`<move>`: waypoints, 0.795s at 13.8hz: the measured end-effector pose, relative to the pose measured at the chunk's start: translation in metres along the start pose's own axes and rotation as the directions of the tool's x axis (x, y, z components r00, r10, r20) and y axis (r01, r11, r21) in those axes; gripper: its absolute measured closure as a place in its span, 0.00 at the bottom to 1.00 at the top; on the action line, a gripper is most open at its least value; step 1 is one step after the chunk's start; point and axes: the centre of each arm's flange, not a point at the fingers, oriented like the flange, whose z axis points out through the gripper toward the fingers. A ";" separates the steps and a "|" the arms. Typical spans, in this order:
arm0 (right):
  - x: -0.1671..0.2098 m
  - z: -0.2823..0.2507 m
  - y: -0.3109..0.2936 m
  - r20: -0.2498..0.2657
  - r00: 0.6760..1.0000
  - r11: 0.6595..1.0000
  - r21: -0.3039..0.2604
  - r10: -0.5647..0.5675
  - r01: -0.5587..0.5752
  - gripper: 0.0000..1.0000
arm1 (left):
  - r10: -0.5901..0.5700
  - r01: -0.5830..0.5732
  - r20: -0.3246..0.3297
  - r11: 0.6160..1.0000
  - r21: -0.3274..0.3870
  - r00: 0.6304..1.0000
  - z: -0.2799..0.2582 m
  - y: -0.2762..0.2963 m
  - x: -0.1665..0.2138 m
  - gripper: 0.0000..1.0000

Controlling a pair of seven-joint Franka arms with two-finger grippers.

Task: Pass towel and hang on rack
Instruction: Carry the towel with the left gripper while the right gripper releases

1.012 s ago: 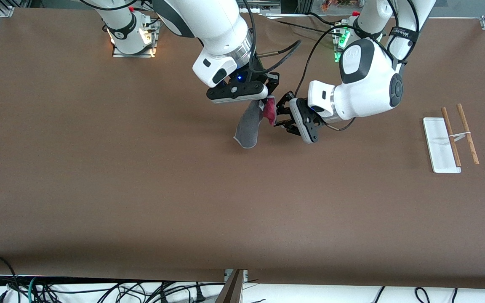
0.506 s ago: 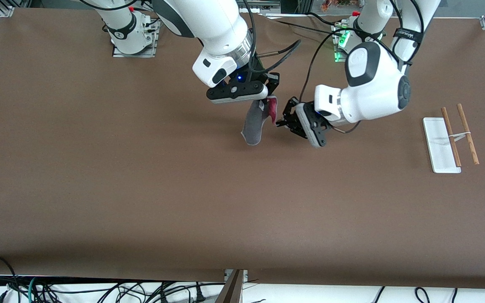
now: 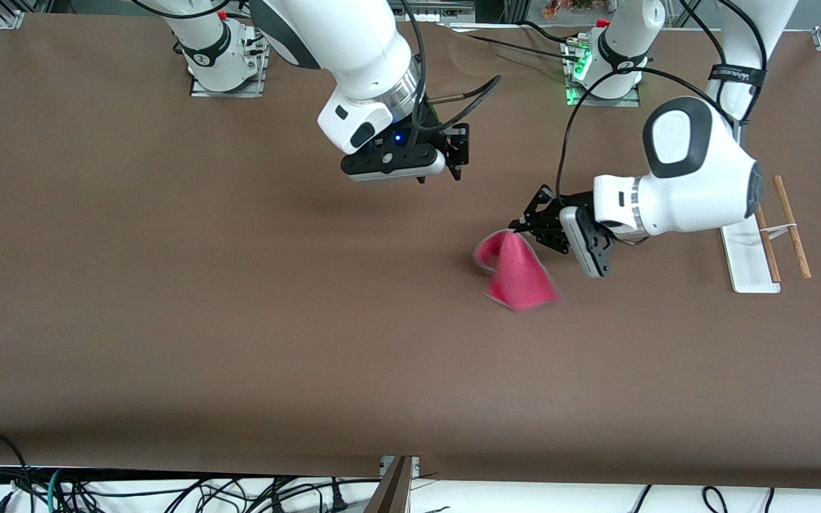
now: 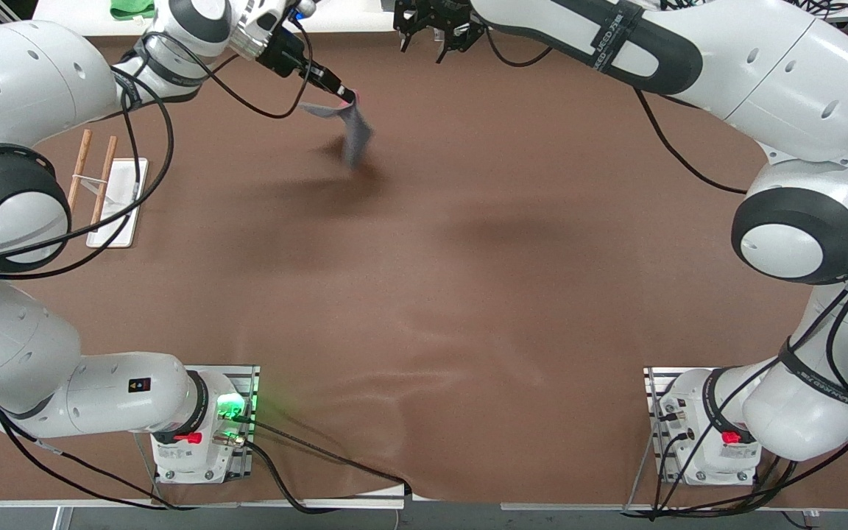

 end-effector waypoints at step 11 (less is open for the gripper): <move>0.125 -0.017 0.158 0.011 0.981 0.952 -0.240 -0.194 0.191 0.00 | -0.174 0.188 0.168 0.979 -0.077 0.970 -0.202 -0.127 -0.119 0.98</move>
